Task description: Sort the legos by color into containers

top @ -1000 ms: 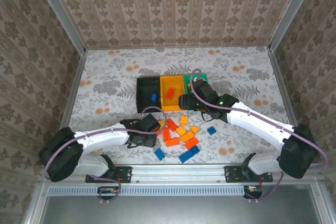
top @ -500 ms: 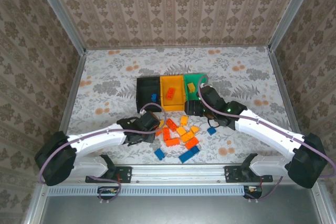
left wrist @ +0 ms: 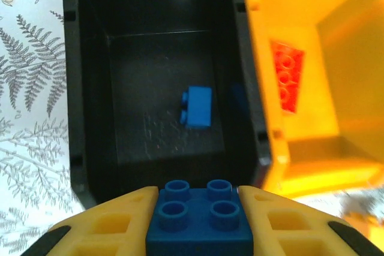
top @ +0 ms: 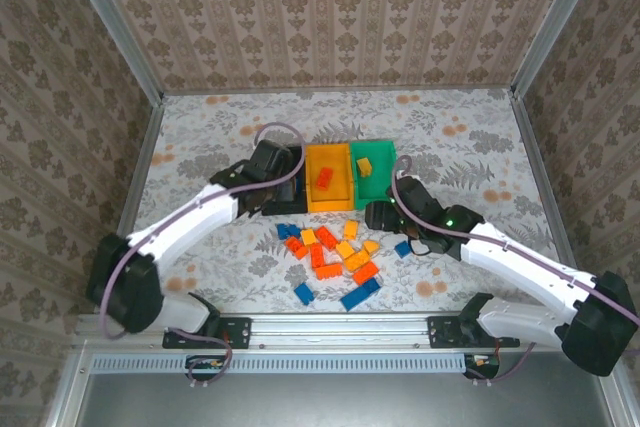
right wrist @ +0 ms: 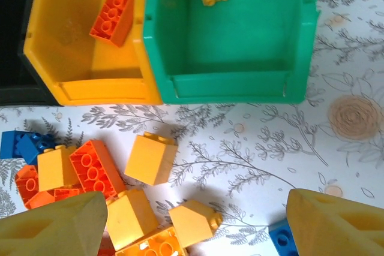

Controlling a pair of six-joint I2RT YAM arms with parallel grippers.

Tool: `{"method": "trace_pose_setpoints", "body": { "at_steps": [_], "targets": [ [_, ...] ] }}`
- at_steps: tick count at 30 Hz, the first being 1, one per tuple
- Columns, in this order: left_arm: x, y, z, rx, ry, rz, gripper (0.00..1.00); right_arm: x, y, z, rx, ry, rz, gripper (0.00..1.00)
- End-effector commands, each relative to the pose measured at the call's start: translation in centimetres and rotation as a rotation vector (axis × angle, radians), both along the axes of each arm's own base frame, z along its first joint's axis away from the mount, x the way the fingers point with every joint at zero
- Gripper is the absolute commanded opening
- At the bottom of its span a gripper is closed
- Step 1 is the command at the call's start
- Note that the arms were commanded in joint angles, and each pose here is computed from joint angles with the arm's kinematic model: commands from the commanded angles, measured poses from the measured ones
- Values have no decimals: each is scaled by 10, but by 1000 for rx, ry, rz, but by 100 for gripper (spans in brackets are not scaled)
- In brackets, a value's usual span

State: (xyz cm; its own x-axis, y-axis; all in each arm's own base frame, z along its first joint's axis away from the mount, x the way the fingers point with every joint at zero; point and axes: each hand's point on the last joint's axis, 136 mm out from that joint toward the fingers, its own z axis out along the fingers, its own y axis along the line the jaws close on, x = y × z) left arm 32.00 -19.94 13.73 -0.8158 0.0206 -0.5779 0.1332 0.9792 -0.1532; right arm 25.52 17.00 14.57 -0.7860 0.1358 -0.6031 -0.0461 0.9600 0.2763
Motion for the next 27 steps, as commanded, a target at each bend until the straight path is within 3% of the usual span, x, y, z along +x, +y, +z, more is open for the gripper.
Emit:
{"method": "trace_pose_setpoints", "body": {
  "at_steps": [1, 4, 7, 14, 20, 23, 27],
  "targets": [
    [25, -8, -11, 18, 28, -14, 30, -12, -22, -9, -35, 27, -59, 80],
    [45, -9, -27, 29, 79, 13, 32, -21, -34, -20, -43, 56, -85, 81],
    [56, -15, -30, 12, 93, 15, 41, -29, -43, -30, -49, 80, -109, 81],
    [56, -27, 23, -77, -17, -14, 71, -41, -55, -61, -65, 155, -150, 82],
    [13, -36, 86, -180, -158, -102, 99, -42, -57, -82, -98, 203, -160, 82],
    [-17, -38, 101, -190, -213, -145, 100, -38, -55, -89, -102, 212, -162, 82],
    [-54, -27, 92, -187, -222, -148, 100, -33, -49, -100, -114, 240, -155, 79]
  ]
}}
